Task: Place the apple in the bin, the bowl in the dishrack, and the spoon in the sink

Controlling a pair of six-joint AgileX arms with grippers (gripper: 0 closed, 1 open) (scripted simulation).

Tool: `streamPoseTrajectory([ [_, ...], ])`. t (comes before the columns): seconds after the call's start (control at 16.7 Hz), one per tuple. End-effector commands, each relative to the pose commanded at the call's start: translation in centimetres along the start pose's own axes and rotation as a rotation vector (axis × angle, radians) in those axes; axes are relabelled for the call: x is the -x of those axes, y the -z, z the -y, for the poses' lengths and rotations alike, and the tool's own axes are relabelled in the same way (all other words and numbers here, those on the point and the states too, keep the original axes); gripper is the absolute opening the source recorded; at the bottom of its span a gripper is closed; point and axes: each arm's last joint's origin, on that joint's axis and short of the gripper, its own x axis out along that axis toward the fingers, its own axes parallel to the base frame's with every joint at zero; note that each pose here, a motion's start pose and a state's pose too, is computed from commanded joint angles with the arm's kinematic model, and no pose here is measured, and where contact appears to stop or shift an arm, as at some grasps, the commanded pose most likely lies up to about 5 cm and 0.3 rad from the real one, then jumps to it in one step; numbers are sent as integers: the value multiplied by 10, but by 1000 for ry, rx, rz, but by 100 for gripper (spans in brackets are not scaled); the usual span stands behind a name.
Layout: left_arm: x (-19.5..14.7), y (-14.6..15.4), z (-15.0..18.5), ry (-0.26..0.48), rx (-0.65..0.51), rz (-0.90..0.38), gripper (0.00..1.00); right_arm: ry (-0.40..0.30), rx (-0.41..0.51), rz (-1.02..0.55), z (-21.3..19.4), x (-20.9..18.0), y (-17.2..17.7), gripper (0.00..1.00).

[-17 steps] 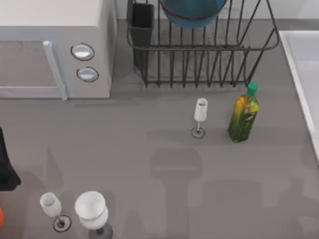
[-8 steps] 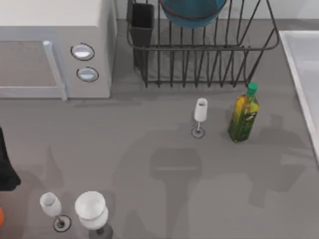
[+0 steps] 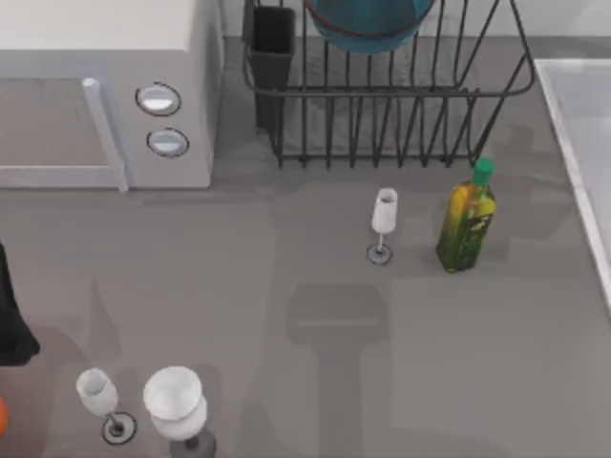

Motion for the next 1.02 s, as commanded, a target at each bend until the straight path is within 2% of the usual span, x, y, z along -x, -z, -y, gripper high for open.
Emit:
streamPoseTrajectory([
  [0.42, 0, 0, 0, 0, 0, 0, 100, 2, -25, 1, 26, -34, -8, 0],
  [1.02, 0, 0, 0, 0, 0, 0, 100, 2, -28, 1, 29, -44, -8, 0],
])
